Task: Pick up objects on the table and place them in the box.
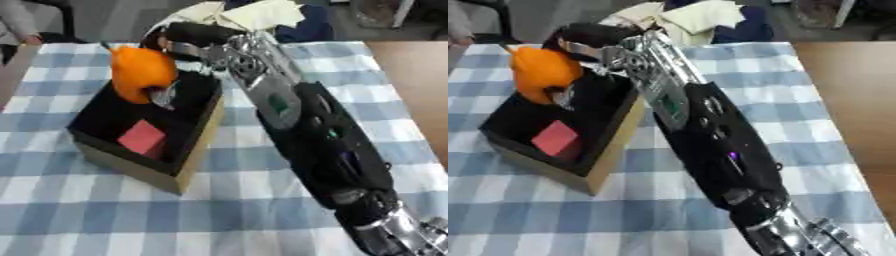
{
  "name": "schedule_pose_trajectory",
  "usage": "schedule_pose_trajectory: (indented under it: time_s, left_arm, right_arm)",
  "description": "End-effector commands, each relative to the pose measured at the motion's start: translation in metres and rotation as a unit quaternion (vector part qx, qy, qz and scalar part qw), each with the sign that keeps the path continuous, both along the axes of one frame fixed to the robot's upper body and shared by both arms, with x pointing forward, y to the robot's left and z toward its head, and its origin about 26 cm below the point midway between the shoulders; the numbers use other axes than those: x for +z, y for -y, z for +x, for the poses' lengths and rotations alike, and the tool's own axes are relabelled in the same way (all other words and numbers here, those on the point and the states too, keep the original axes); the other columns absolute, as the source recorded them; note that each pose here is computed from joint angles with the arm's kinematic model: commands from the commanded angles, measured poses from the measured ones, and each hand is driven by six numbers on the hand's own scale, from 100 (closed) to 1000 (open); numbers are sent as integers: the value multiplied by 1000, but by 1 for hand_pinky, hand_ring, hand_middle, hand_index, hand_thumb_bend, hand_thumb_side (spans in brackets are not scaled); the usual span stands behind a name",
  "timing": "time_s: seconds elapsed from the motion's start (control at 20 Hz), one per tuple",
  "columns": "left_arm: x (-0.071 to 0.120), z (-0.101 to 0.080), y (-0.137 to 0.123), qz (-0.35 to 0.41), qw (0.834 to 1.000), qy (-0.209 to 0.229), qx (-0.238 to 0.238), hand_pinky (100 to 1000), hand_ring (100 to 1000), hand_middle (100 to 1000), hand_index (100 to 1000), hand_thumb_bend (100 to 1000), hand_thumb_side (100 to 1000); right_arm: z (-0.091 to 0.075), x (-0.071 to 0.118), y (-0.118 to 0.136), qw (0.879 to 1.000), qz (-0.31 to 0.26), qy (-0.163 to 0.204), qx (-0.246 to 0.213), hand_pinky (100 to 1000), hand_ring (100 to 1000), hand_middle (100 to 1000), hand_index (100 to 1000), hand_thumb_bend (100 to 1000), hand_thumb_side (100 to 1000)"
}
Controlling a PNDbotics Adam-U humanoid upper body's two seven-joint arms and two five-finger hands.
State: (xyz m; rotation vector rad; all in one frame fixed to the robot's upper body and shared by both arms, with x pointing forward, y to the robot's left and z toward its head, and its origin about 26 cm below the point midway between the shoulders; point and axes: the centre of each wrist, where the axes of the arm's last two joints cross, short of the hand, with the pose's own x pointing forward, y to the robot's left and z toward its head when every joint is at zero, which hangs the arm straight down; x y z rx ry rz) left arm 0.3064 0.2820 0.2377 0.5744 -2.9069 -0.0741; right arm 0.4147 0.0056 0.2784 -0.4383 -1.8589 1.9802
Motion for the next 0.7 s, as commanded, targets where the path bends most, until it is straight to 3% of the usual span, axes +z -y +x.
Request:
schedule_pose_trajectory:
  time_s: [0.05,0.35,0.7]
  left_arm:
    - [8,-2,1,7,1000,13,-4,466,602,583,660,100,768]
    - [8,-2,2,8,1000,12,-7,465,602,584,658,100,766]
    - [7,-2,3,8,1000,10,-8,464,602,585,657,100,766]
  right_arm:
    - [0,1,-8,1000,-7,18,2,827,836,748,808,100,453]
    - [12,-34,-10,998,-22,-18,-54,828,844,755,810,100,483]
    - [13,-49,-16,997,-39,3,-63,845,869,800,864,100,563]
